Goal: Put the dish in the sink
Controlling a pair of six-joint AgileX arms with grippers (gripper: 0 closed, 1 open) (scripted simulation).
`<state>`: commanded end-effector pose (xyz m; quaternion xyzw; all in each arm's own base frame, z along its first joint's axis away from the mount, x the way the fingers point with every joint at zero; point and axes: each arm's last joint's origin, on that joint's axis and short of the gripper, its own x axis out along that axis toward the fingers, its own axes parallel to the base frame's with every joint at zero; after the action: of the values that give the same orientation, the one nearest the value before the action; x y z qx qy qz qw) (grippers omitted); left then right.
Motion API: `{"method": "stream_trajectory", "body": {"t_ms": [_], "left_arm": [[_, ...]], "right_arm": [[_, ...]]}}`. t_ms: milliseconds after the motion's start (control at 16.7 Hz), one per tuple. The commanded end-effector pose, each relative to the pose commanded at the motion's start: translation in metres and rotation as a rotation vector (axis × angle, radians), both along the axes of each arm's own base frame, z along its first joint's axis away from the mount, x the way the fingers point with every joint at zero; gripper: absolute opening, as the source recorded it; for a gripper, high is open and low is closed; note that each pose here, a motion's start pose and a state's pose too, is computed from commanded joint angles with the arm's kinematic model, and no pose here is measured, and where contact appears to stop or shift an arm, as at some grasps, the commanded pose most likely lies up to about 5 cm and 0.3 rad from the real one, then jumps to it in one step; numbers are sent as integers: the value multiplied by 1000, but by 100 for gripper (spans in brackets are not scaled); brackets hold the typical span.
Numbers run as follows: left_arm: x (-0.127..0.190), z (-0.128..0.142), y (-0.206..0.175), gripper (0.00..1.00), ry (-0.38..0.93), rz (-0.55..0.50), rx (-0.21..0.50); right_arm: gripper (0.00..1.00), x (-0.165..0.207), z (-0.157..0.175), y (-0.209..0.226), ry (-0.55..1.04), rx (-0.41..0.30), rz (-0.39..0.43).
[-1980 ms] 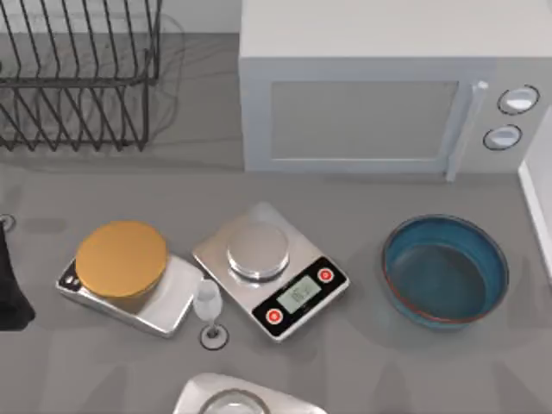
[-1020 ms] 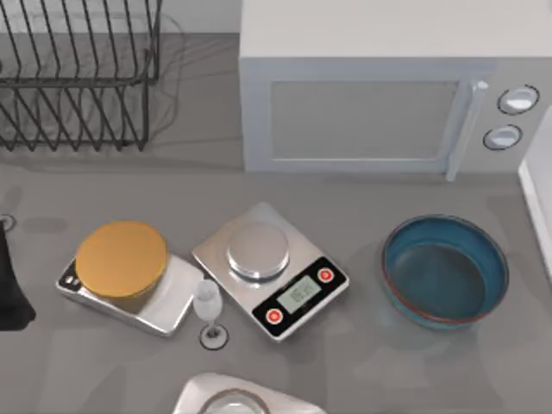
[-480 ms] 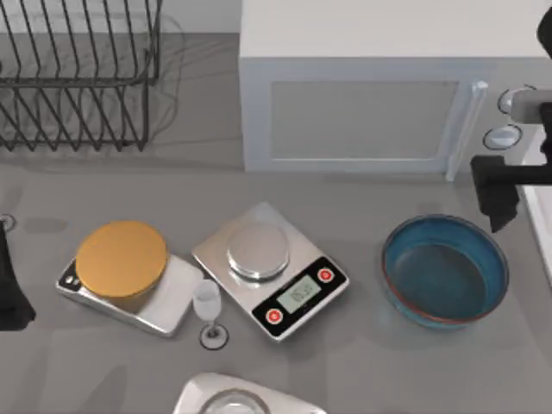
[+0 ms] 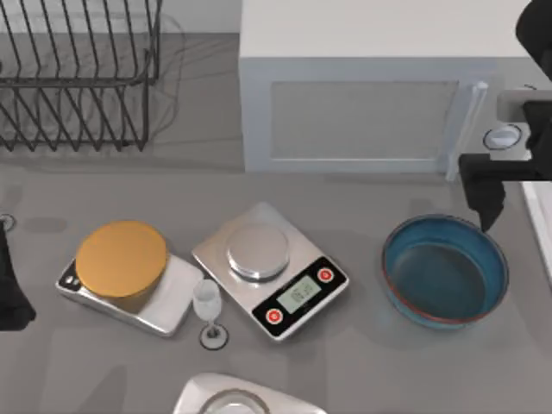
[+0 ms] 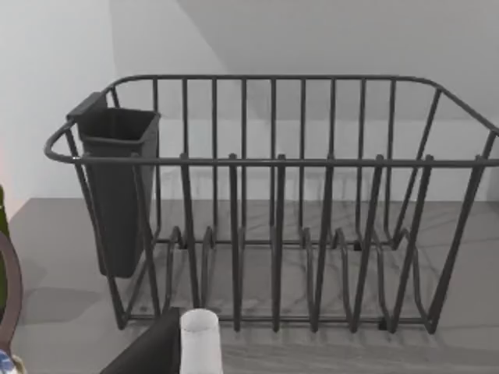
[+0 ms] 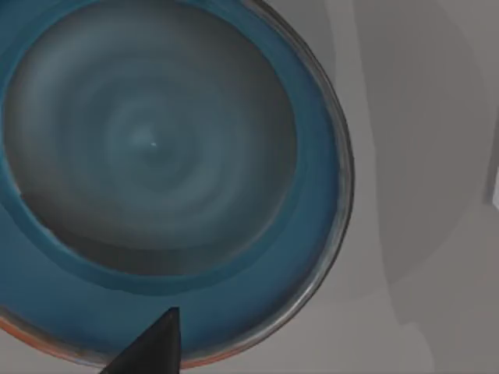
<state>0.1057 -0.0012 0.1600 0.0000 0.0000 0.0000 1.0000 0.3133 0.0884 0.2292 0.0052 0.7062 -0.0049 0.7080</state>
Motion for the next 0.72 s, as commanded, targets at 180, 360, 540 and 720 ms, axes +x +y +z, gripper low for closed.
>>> {"method": "stream_trajectory", "body": {"t_ms": [180,360,540,720], "left_arm": [[0,0,0,100,0,0,0],[0,0,0,100,0,0,0],[0,0,0,100,0,0,0],[0,0,0,100,0,0,0]], "right_arm": [[100,0,-12,1,7,-2,3],[100,2,-45,2,2,0,6],[100,2,-81,3,-7,2,6],[100,0,-100,2,2,-1,4]]}}
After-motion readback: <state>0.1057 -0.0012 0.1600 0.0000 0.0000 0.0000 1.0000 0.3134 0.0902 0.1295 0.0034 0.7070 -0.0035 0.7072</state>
